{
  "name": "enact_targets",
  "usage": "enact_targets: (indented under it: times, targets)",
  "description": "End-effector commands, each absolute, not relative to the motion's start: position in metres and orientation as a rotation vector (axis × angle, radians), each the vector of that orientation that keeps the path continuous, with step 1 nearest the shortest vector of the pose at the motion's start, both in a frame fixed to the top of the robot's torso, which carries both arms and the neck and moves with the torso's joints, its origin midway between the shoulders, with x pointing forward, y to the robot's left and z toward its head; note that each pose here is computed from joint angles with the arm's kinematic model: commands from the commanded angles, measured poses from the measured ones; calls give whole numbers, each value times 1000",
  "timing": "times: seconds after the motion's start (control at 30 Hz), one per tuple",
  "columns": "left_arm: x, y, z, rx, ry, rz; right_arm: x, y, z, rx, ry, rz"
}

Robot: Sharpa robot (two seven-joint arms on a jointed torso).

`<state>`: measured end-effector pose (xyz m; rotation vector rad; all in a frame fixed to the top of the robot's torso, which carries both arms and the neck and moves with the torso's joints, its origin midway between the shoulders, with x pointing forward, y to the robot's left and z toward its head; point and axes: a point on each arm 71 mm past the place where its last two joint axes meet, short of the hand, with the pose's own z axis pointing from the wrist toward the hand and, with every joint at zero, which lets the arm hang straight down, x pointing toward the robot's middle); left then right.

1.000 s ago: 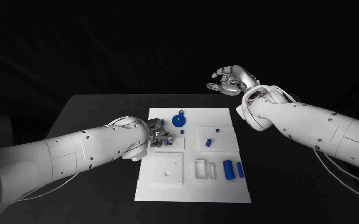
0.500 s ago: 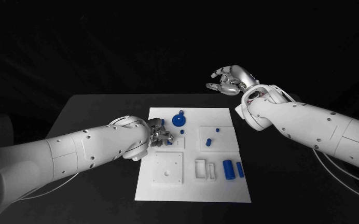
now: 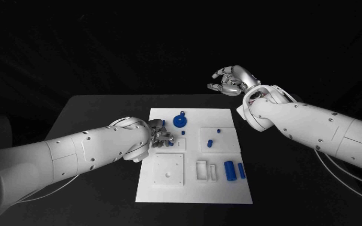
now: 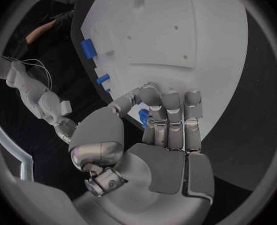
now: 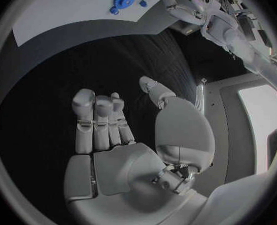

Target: Assemble the parts on the task board

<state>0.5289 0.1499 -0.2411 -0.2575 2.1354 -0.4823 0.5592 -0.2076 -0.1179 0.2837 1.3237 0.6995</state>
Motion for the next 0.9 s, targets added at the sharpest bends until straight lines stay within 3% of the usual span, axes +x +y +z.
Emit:
enact_targets:
  times: [0.03, 0.9]
  targets:
    - [526, 143, -243, -243, 2151, -504, 559, -207, -118, 275, 1331, 705]
    - [526, 137, -249, -207, 2161, -497, 559, -206, -119, 276, 1333, 707]
